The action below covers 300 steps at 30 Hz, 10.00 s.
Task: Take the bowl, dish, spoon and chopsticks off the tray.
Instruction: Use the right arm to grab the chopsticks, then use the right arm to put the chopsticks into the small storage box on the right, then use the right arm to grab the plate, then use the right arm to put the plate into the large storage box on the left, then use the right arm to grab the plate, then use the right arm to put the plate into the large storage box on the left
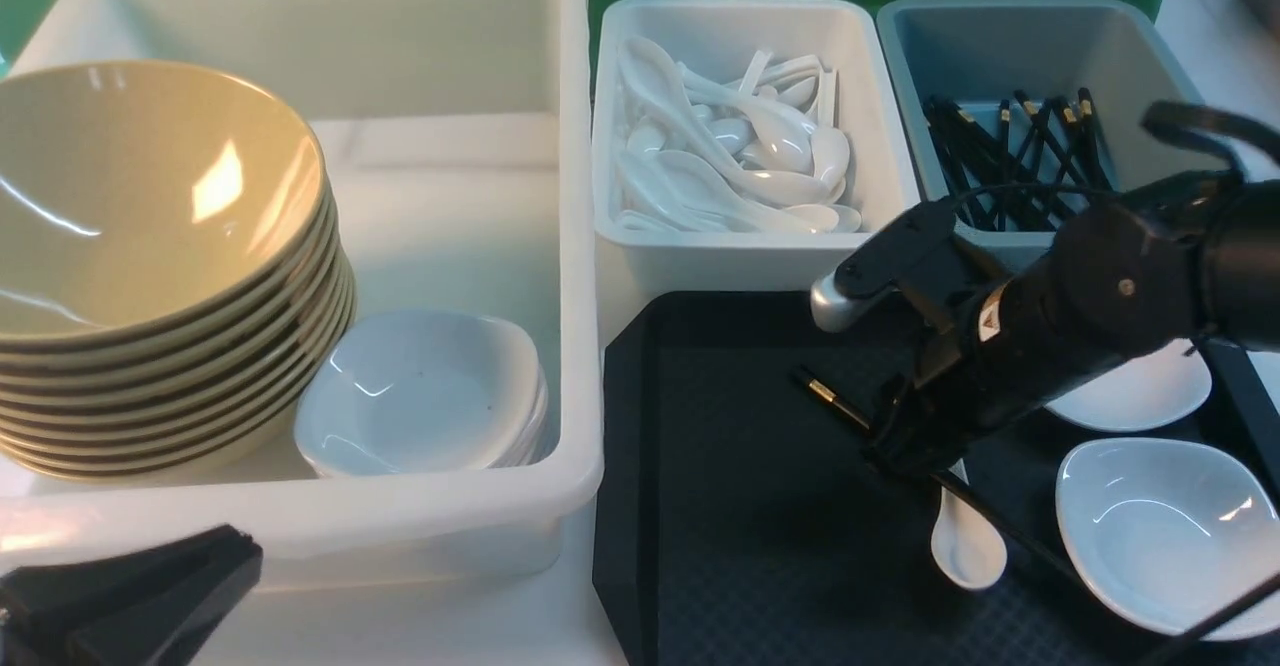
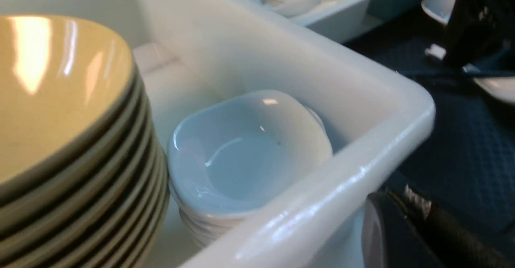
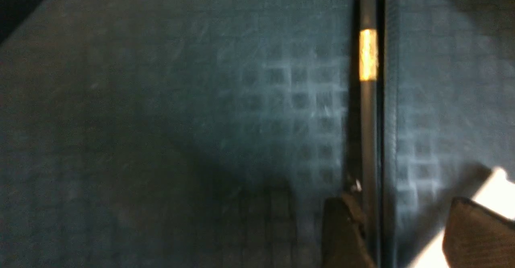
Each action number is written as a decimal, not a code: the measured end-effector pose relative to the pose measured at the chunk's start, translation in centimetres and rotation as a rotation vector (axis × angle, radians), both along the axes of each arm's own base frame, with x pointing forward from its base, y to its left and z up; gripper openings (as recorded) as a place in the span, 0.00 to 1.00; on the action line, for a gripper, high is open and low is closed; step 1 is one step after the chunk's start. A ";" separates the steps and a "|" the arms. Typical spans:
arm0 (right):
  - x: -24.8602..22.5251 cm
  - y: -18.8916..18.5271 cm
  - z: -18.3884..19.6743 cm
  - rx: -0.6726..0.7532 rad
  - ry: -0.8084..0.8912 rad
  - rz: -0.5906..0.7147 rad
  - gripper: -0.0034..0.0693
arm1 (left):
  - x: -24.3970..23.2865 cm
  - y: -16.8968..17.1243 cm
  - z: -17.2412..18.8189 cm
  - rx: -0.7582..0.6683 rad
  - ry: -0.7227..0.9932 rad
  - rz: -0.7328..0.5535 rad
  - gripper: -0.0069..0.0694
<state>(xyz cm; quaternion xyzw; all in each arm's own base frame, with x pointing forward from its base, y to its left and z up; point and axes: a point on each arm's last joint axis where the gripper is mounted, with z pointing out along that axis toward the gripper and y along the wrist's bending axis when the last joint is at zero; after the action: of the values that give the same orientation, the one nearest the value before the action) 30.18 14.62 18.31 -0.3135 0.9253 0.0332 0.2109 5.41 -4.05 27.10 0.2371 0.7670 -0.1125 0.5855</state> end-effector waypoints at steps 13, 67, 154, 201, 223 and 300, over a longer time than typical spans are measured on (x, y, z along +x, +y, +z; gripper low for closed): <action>0.5 0.3 -2.1 -0.027 0.077 -0.005 0.25 | 0.2 0.2 0.3 -0.029 -0.034 0.031 0.09; -0.7 -10.7 7.9 -0.015 0.152 -0.434 0.61 | 0.4 0.4 0.2 -0.022 -0.048 0.056 0.09; -3.2 0.9 19.1 0.733 -0.132 0.117 0.15 | 0.2 0.3 0.5 -0.032 -0.089 0.025 0.09; 2.5 -11.1 5.4 0.107 0.046 -0.309 0.09 | -0.1 0.3 0.7 -0.034 -0.111 0.027 0.09; 3.7 -9.2 1.6 0.327 0.226 -0.371 0.34 | -0.1 0.3 0.7 -0.028 -0.115 0.029 0.09; -3.6 -11.5 8.9 0.170 -0.098 -0.427 0.15 | -0.3 0.5 0.7 -0.005 -0.135 0.034 0.09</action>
<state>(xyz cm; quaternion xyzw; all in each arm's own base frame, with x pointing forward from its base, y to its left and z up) 26.59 3.14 27.17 -0.0928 0.9532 0.0506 0.2834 5.07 -3.59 27.79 0.2296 0.7294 -0.0879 0.6384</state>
